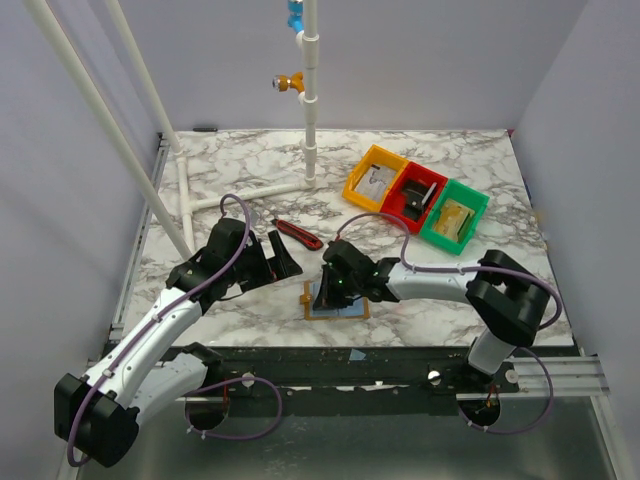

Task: Take the credit cards out of the card holder
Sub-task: Remove the credit card from the card holder.

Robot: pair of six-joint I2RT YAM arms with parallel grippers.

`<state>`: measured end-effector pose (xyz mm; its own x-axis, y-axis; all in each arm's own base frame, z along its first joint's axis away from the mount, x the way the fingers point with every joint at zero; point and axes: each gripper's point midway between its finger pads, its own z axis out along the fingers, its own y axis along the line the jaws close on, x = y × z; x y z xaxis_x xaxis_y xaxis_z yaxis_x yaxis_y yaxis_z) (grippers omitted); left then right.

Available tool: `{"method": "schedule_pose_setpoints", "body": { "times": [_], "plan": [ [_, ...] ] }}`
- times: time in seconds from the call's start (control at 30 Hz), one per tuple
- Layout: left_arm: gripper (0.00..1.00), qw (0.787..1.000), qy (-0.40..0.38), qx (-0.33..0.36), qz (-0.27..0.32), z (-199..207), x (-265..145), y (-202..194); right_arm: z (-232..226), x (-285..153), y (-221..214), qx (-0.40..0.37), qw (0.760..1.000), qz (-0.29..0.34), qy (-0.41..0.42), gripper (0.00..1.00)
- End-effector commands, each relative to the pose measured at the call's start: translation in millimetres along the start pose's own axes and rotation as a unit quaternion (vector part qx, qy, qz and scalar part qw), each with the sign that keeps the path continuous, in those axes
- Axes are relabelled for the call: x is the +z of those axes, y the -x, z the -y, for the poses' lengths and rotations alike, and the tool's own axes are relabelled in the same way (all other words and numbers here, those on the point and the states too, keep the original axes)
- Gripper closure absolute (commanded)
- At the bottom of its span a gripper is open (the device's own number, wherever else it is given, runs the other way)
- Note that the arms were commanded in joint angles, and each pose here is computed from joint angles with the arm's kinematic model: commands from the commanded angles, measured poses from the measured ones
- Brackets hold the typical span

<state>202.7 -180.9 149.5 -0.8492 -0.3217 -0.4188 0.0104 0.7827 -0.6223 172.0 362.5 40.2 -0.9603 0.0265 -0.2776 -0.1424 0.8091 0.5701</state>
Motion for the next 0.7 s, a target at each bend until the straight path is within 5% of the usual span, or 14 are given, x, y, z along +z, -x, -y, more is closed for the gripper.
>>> {"method": "schedule_pose_setpoints", "body": {
  "times": [0.0,0.67],
  "plan": [
    [0.01,1.0,0.004,0.006,0.005,-4,0,1,-8,6,10,-0.014,1.0,0.018,-0.004,0.99],
    [0.01,1.0,0.0,0.004,-0.006,-3,6,0,27,13,11,-0.022,0.996,0.03,-0.082,0.99]
  ]
}}
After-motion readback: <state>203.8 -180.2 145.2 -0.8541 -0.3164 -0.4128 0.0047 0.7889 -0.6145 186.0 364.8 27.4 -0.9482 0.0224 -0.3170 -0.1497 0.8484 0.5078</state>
